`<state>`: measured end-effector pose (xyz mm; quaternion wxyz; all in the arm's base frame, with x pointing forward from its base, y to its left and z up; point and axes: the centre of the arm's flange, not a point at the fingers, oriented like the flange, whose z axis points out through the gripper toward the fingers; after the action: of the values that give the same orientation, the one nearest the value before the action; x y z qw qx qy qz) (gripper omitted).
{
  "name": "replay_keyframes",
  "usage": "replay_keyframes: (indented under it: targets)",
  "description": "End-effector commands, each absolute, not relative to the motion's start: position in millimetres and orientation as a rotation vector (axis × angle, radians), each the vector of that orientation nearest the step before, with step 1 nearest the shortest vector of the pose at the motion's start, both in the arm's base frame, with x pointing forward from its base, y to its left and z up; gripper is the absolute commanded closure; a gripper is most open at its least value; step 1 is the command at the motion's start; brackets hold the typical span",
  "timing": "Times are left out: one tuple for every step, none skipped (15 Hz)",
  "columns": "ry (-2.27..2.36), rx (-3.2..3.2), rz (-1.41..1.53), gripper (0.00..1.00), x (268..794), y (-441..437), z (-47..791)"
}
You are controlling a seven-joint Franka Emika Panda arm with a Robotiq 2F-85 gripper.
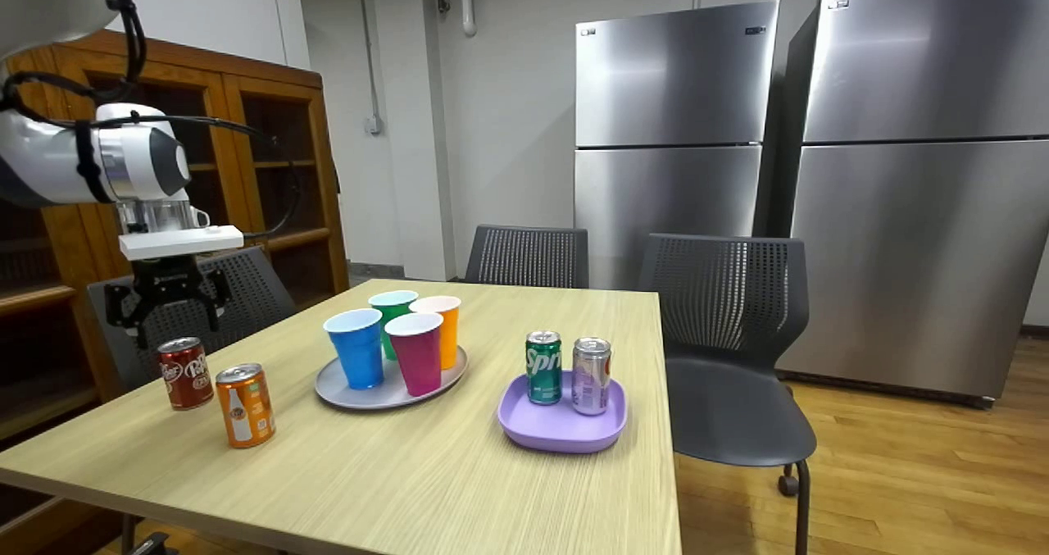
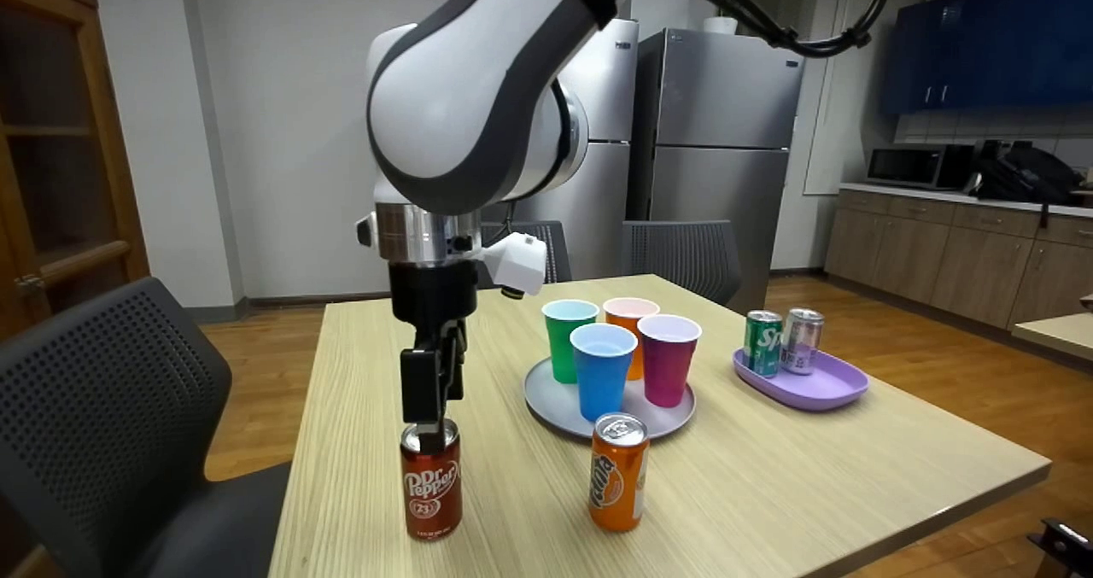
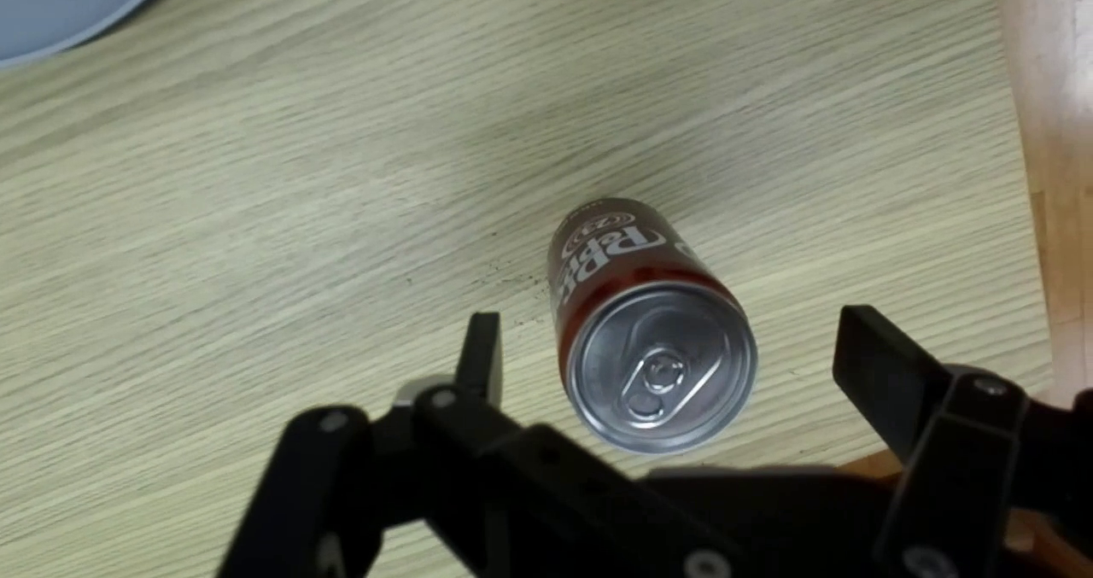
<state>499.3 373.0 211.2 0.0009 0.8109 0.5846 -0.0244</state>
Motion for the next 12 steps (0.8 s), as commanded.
replay_keyframes:
  targets:
    - [1.858,2.506,-0.059,0.0,497.4,377.5,200.1]
    - [1.858,2.502,-0.054,0.0,497.4,378.5,196.6]
    - [1.858,2.5,-0.049,0.0,497.5,379.6,193.5]
    - [1.858,2.493,-0.039,0.0,497.8,380.8,190.1]
    - [1.864,2.487,-0.036,0.0,497.7,381.9,187.5]
    - [1.869,2.485,-0.031,0.0,497.5,383.4,184.5]
    - [1.873,2.487,-0.027,0.0,497.3,384.8,182.3]
    - [1.874,2.489,-0.025,0.0,497.2,386.1,179.7]
    - [1.876,2.492,-0.026,0.0,497.1,387.4,177.7]
    - [1.877,2.494,-0.027,0.0,496.8,388.2,176.3]
    - [1.879,2.494,-0.028,0.0,496.4,388.6,175.0]
    - [1.88,2.494,-0.03,0.0,495.9,388.8,174.1]
